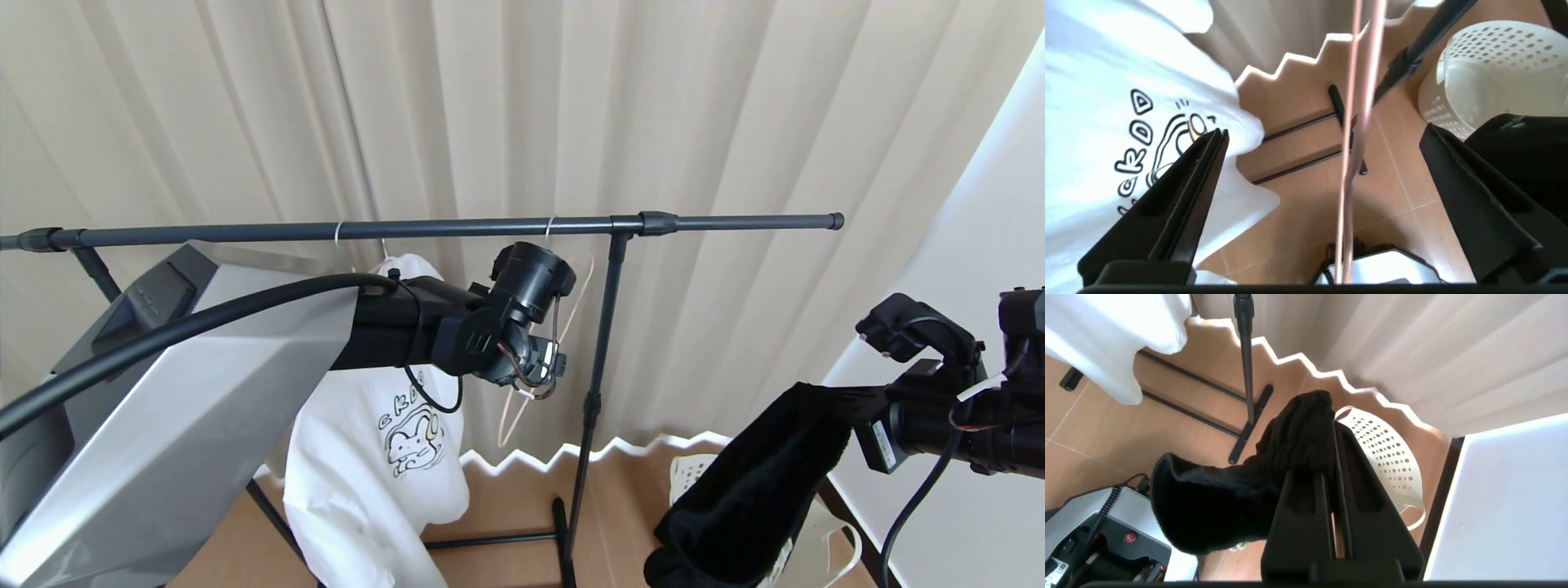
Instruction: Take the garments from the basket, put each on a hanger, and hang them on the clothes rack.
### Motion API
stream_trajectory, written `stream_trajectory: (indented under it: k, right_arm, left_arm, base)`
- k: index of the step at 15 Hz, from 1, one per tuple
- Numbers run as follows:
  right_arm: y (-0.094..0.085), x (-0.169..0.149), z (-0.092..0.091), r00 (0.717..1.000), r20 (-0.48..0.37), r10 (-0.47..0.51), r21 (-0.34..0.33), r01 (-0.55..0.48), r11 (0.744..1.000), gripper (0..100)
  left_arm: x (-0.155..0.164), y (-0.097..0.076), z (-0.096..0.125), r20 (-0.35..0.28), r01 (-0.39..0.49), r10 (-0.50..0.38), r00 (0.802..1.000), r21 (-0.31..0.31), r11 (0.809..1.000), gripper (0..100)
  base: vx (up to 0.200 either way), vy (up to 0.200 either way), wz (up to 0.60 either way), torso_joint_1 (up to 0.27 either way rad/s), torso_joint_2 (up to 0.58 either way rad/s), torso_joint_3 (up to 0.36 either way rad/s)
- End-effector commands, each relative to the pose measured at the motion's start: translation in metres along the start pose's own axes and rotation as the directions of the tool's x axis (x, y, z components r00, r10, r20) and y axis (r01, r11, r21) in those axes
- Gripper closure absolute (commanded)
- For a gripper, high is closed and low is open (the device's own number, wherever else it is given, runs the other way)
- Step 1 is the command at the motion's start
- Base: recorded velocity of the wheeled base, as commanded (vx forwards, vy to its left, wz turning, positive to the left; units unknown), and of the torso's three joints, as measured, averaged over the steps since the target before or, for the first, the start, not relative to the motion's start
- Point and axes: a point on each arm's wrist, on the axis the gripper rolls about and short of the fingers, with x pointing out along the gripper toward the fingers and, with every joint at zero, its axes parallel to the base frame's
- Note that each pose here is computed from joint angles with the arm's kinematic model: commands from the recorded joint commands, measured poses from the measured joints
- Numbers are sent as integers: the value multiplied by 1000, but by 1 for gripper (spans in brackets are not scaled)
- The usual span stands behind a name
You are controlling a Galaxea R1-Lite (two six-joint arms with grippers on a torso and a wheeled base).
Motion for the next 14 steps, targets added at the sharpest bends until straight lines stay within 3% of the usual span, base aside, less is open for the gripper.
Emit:
stream_trajectory:
  k: [1, 14]
  right_arm:
    - [0, -1, 0, 1000, 1, 1, -1, -1, 1000, 100]
    - [3, 1, 0, 1000, 0, 12, -8, -12, 1000, 100]
  left_arm:
    - [-2, 1, -2, -8, -3, 3, 1000, -4, 1000, 0]
    - [-1, 3, -6, 37, 17, -16, 999, -19, 1000, 0]
  base:
    - [0, 0, 0, 0, 0, 0]
    - [0, 0, 0, 0, 0, 0]
